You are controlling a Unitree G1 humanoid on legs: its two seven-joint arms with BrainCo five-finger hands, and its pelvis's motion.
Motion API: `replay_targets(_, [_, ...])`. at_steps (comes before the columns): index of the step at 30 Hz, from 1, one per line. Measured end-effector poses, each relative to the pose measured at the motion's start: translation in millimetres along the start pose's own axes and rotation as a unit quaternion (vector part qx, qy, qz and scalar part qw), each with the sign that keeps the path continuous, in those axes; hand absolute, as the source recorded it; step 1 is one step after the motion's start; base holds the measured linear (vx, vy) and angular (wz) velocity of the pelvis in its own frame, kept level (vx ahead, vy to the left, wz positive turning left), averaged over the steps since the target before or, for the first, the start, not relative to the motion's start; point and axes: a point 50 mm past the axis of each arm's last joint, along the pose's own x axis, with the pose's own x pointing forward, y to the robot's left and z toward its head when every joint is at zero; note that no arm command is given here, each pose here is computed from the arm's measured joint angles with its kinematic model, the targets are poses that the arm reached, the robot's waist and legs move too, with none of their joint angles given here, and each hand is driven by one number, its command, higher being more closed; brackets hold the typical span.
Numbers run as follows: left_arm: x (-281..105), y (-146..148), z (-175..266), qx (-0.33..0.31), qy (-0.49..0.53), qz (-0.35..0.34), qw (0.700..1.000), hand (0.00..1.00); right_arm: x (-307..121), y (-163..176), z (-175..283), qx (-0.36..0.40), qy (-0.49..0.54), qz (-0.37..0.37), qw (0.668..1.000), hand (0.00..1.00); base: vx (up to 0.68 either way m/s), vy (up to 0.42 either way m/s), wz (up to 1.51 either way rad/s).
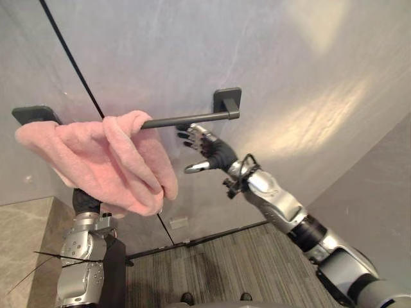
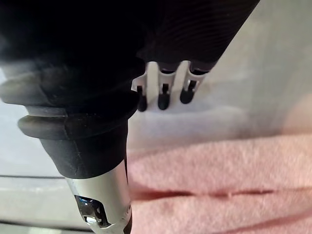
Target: Organize washtable
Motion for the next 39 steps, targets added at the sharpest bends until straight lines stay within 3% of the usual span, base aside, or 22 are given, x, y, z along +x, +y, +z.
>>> replay_targets(5, [4,-6,-2,-0.018,-0.004,0.01,1.0,1.0,27,33,-4,-0.002,0.004,0.045,0.999,0.0,-0.04,-0.027,0.07])
replay_targets(6, [3,-7,-3,-0.021,-0.003,0.01,1.0,1.0,32,38,-6,0.002,0.008,0.05,0.999,1.0,-0.03,-0.023,0.03])
replay_targets(13, [3,-6,-3,-0.022,-0.002,0.021,1.0,1.0,47,56,-3,-0.023,0.005,0.06,0.998,1.0,-0.01,-0.007,0.02])
replay_targets(24, [-1,-8,-8,-0.039,0.002,0.036,0.999,1.0,47,24,7,-0.088,-0.012,-0.023,0.996,1.0,0.0,0.0,0.0])
replay_targets(39, [-3,-3,-8,-0.033,-0.003,0.05,0.998,1.0,27,-4,-6,-0.07,0.01,-0.095,0.993,1.0,0.0,0.0,0.0])
